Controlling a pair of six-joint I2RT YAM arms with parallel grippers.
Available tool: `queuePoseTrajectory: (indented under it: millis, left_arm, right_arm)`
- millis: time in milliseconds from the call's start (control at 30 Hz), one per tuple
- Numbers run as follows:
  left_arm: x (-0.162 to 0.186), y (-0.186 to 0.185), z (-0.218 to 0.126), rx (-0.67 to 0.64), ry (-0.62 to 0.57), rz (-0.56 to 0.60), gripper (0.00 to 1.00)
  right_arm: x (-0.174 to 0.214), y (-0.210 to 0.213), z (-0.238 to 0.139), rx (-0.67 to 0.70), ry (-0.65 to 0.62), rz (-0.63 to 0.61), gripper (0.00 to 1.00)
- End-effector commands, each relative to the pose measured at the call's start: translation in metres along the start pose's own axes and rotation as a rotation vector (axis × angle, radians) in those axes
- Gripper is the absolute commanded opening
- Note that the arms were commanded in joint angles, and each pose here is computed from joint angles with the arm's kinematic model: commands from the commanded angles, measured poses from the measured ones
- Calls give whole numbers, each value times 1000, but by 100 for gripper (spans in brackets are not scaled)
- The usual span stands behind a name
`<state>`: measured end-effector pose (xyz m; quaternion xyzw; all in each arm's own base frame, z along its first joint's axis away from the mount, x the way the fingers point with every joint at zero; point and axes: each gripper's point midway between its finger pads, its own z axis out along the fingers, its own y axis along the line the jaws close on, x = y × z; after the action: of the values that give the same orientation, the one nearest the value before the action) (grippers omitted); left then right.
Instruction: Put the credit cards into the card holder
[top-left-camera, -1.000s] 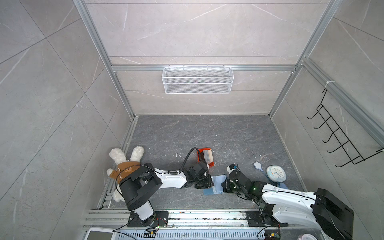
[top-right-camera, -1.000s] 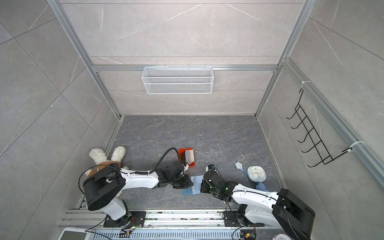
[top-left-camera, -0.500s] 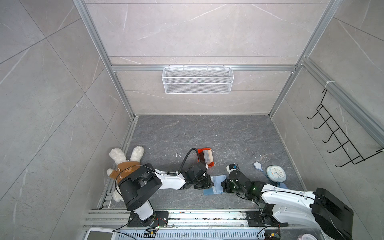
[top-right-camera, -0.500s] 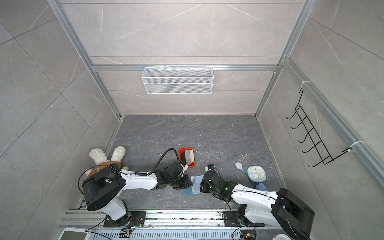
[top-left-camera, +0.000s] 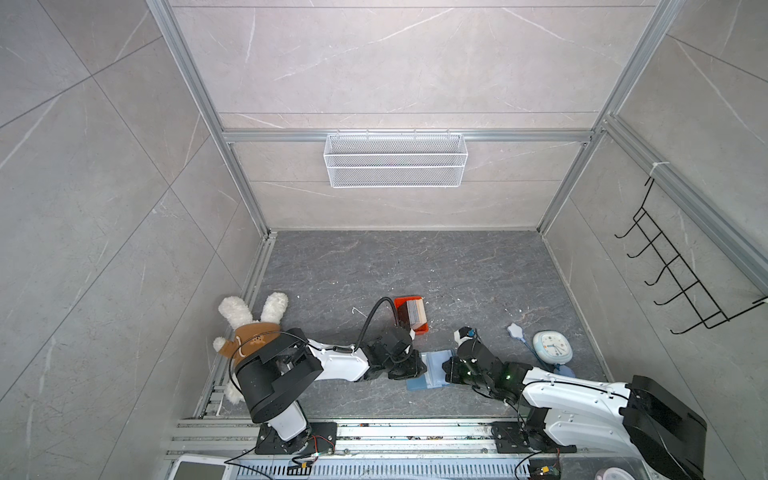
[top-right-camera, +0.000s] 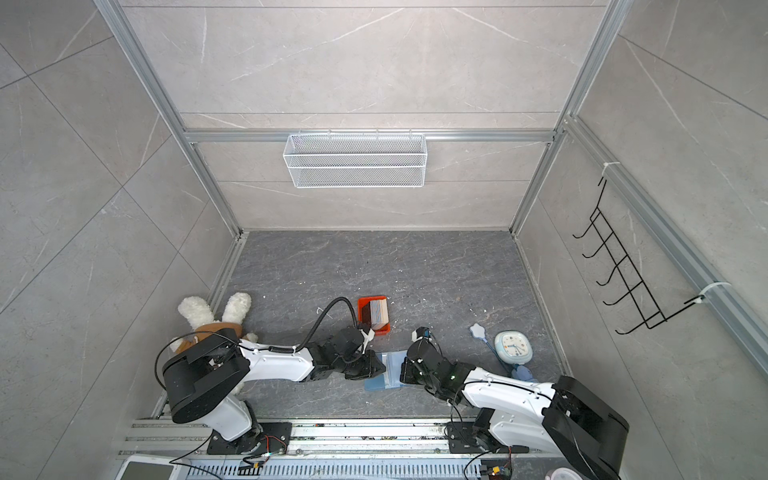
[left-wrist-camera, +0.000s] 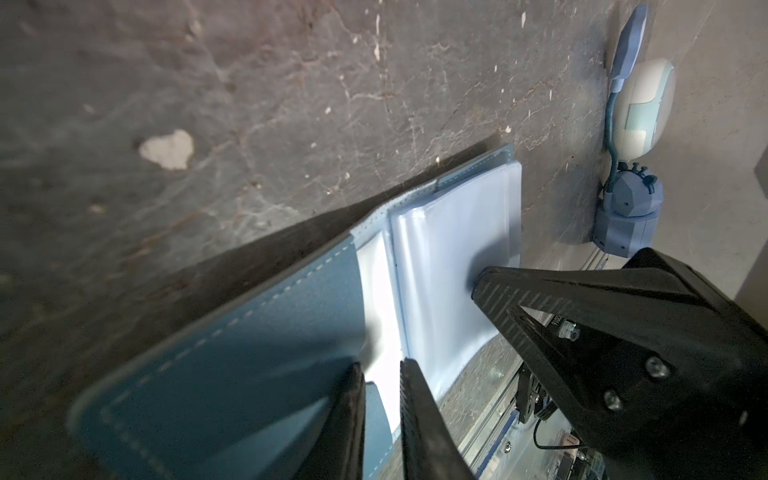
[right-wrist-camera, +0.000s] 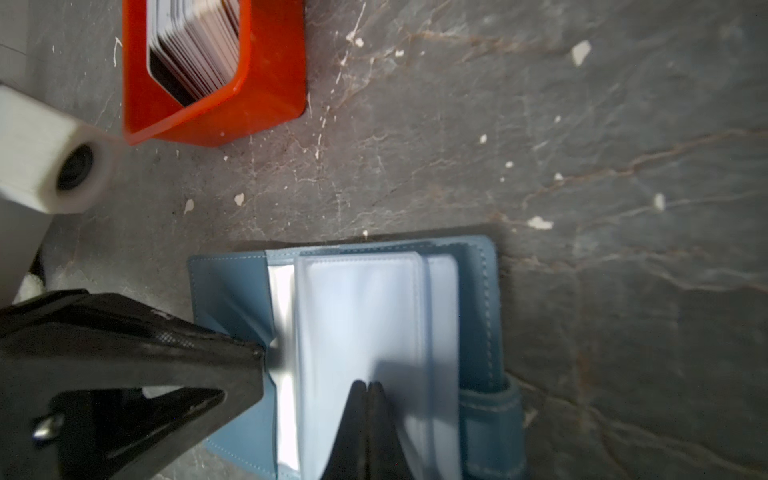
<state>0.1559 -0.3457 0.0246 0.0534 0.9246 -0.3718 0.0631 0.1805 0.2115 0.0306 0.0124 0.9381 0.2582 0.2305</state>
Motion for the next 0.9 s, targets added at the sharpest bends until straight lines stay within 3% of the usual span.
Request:
queuePoseTrajectory:
  millis: [0,200,400,500,633,867]
  left_arm:
    - [6,13,-5,-78,18,-19,20]
    - [-17,-20,-21,-23,-49,15,21]
    - [-48,-36,-46,3,-100,37,21]
    - [-68,-32,-62,19,-125,23,22]
    - [-95,-26,-84,41,-150,17,22]
    - [-127,-18,-101,66,-166,60,23]
  right_arm:
    - [-13,10,-11,-3,-29,-49,0]
    - [-31,29,-19,-14,-53,-91,6]
    - [-61,53,-28,-1,-104,-149,25]
    - [-76,66,-33,13,-112,-188,43]
    - [-98,78,-32,31,-132,-205,58]
    - [-135,85,-19,61,-186,-180,71]
